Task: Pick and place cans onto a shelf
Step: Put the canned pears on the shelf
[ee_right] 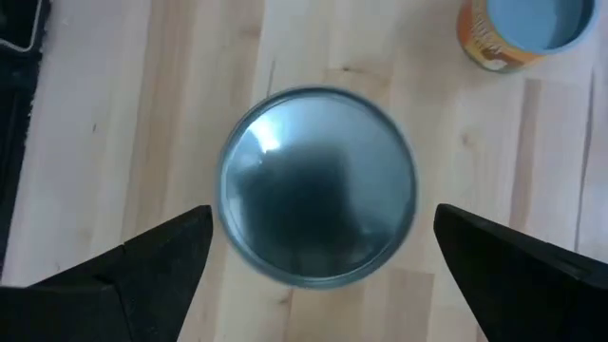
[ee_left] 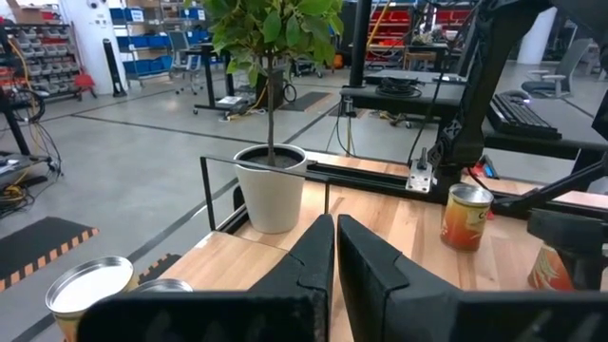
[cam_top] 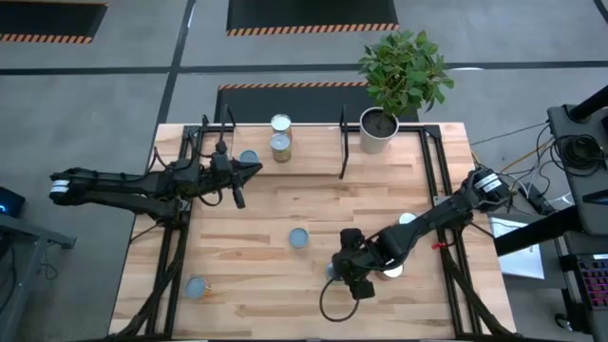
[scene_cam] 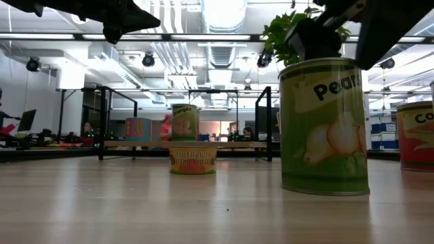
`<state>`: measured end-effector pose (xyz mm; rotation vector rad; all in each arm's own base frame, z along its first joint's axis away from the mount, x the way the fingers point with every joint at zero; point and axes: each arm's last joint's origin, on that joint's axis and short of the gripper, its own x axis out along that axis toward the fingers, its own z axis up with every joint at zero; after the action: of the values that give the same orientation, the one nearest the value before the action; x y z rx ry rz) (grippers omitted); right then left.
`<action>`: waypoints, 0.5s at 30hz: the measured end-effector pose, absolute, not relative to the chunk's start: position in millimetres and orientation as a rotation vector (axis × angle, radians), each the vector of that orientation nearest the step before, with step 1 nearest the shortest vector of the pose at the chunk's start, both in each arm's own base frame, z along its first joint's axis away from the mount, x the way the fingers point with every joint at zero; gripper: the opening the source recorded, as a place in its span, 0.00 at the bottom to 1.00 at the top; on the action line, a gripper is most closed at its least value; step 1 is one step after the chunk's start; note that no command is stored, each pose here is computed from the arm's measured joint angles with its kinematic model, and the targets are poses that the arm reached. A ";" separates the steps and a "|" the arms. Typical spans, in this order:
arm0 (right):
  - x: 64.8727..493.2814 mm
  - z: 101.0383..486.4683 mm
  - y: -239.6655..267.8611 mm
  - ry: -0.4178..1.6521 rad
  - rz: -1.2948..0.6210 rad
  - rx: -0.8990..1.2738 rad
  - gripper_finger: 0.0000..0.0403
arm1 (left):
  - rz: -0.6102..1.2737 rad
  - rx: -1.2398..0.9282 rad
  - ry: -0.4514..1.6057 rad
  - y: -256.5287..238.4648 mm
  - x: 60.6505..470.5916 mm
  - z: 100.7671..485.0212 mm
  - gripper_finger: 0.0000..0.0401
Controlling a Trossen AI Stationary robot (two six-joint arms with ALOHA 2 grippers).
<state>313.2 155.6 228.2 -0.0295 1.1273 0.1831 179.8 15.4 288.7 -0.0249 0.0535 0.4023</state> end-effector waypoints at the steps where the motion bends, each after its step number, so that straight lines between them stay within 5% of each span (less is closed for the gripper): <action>1: 314.2 227.3 154.0 1.130 0.180 -0.031 0.97 | 0.402 -0.025 0.054 15.4 179.8 288.7 0.00; 7: 322.9 219.8 148.0 1.145 0.220 -0.014 0.94 | 0.403 -0.024 0.059 15.4 179.8 288.2 0.00; 15: 330.1 214.9 141.4 1.156 0.269 0.026 0.76 | 0.402 -0.024 0.059 15.4 179.8 288.1 0.00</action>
<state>330.1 141.4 214.9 0.0259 1.1561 0.2687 179.8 15.4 288.1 -0.0235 0.0593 0.4024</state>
